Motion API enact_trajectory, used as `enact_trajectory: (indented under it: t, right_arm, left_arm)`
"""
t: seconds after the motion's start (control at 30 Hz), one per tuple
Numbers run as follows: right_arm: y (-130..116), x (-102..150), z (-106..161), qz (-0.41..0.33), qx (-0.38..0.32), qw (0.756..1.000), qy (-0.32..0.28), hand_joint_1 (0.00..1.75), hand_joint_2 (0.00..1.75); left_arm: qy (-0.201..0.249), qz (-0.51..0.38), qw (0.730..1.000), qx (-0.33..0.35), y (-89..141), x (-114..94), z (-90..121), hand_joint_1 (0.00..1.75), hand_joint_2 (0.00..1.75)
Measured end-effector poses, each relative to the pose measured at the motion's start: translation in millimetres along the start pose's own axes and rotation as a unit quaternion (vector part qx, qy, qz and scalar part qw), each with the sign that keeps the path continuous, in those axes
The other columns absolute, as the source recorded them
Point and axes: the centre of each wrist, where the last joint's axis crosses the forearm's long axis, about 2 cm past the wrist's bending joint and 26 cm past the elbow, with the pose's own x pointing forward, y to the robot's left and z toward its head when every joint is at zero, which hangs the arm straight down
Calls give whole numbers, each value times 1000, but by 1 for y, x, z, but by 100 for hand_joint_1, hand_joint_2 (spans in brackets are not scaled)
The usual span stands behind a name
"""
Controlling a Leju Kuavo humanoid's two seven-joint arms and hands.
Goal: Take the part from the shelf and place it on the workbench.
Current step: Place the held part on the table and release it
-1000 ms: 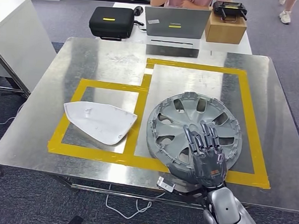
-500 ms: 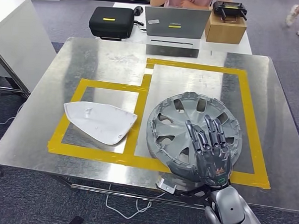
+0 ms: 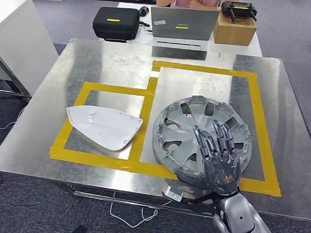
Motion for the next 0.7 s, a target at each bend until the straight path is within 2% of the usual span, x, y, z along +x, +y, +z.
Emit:
enact_trajectory:
  t: [0.7]
  right_arm:
    - [1, 4, 5, -5, 11, 1000, 10, 0, 0]
  left_arm:
    - [8, 6, 1000, -4, -6, -3, 2, 0, 0]
